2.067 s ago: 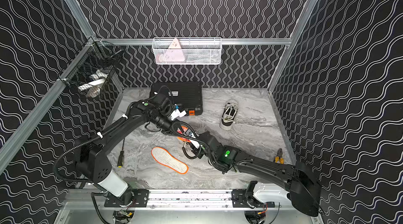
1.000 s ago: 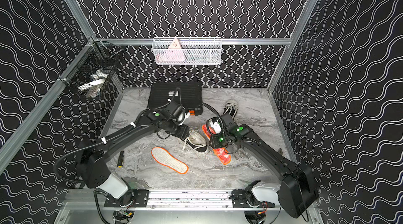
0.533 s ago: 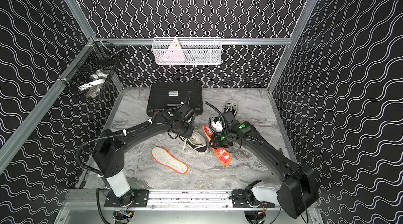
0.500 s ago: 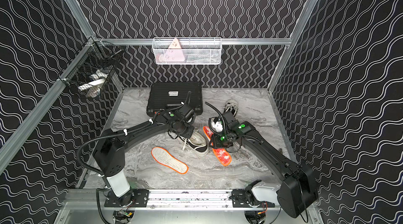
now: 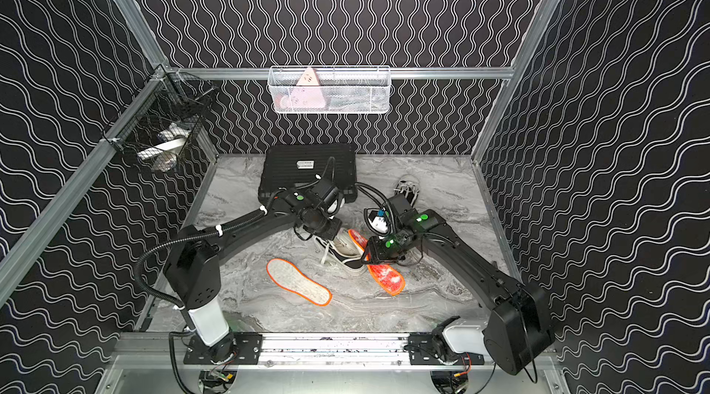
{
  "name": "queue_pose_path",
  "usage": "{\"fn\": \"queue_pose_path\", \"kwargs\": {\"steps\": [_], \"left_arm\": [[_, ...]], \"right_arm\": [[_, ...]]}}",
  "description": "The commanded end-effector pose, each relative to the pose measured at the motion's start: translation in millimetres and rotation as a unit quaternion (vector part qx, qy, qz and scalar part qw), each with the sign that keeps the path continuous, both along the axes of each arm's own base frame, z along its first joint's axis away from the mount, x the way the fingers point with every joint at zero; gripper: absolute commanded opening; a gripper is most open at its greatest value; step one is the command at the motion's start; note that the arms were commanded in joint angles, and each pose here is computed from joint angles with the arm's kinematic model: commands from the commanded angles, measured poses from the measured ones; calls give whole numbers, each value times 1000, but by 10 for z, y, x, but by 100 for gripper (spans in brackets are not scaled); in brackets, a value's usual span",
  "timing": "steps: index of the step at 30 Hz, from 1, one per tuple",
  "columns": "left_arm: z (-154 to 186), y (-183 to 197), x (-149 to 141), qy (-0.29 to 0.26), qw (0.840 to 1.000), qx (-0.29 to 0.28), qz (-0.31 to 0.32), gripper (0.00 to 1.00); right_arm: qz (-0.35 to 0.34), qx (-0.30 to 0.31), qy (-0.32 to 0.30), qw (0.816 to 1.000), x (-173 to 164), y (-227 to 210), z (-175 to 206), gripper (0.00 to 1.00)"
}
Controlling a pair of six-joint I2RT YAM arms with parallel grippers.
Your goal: Insert the insole into the shoe
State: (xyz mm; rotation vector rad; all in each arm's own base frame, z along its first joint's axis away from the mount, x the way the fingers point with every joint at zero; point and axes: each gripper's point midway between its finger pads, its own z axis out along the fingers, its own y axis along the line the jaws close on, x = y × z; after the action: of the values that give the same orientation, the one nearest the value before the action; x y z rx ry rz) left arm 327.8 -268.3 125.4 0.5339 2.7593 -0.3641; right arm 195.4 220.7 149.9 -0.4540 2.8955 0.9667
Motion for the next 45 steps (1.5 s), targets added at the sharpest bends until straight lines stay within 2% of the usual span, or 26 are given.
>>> {"fn": "queue_pose_path", "kwargs": {"steps": [1, 4, 7, 15, 25, 28, 36, 45], "left_arm": [[186, -131, -73, 6, 997, -58, -40, 0], [279, -106, -81, 11, 995, -83, -45, 0], [324, -78, -107, 21, 993, -106, -53, 0], [477, -220, -247, 31, 981, -166, -97, 0], [514, -239, -242, 24, 977, -165, -131, 0], [554, -216, -187, 22, 974, -181, -135, 0], [595, -334, -318, 47, 954, -224, -191, 0], [541, -348, -359, 55, 951, -227, -204, 0]], "right_arm": [[30, 63, 32, 997, -113, 170, 112, 38], [31, 106, 46, 993, -124, 276, 177, 38], [28, 111, 50, 992, -102, 290, 174, 38], [64, 48, 71, 994, -160, 164, -17, 37], [47, -36, 86, 994, -94, -15, -260, 34], [47, -54, 89, 993, -106, -60, -306, 35], [69, -69, 58, 994, 68, 57, -279, 36], [72, -82, 15, 994, 420, 244, -339, 37]]}}
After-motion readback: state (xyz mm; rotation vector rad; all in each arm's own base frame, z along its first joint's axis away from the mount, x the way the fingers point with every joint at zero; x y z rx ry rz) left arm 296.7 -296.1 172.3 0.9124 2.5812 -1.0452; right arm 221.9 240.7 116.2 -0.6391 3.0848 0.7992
